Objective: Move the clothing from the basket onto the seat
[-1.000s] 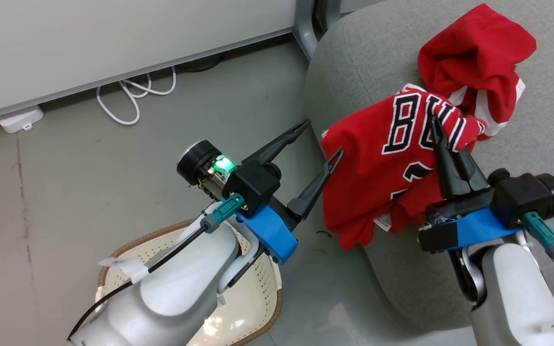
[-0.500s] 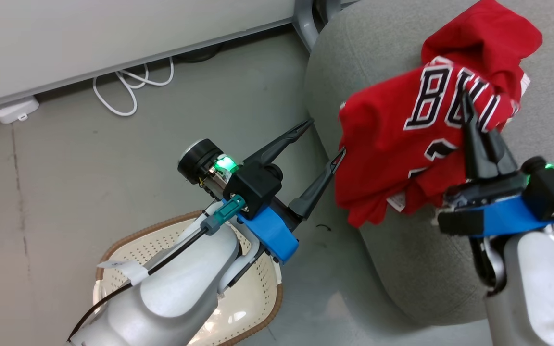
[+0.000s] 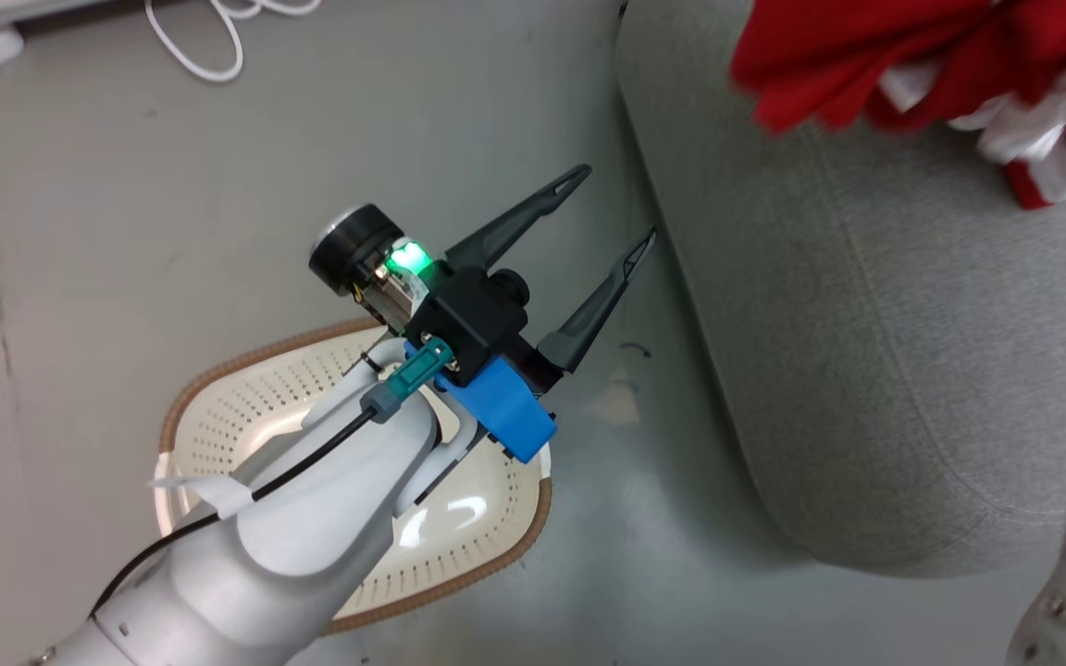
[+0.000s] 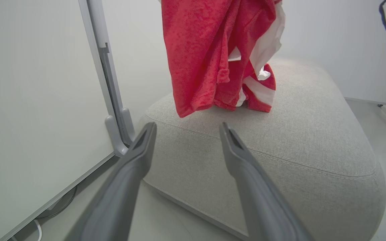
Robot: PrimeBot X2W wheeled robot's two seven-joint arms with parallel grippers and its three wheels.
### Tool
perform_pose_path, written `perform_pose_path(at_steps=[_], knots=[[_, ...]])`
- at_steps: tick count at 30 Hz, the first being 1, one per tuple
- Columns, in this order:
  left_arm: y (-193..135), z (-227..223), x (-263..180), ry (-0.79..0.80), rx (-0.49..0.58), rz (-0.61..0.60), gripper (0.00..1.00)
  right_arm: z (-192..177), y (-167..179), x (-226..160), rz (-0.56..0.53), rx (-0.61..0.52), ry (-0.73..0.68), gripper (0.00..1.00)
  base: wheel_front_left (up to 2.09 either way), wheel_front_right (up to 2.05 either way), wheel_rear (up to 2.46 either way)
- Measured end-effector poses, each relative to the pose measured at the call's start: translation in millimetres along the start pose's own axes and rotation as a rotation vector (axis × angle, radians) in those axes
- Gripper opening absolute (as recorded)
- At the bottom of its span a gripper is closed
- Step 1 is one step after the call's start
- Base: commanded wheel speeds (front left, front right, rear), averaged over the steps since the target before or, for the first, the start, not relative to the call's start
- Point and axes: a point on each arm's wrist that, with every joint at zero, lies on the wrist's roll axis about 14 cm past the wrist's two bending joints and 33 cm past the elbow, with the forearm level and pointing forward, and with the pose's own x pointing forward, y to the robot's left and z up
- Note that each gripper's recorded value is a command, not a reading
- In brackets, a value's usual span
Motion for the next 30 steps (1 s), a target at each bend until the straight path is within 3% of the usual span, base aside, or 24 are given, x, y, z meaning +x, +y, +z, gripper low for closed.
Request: perform_pose_path(at_steps=[6, 15, 25, 30], knots=[[22, -37, -1, 0.033, -0.035, 0.016, 1.00, -10, -46, 44, -0.097, -0.124, -0.062, 0.00, 0.00, 0.00, 0.00], [36, -75, -5, 0.072, -0.084, 0.033, 1.00, -65, -107, 56, -0.180, -0.259, 0.064, 0.00, 0.00, 0.00, 0.00], [44, -91, -9, 0.087, -0.096, 0.044, 1.00, -155, -126, 21, -0.213, -0.261, 0.330, 0.00, 0.00, 0.00, 0.00], [48, -100, -12, 0.101, -0.102, 0.053, 1.00, -213, -120, -19, -0.227, -0.218, 0.519, 0.00, 0.00, 0.00, 0.00]])
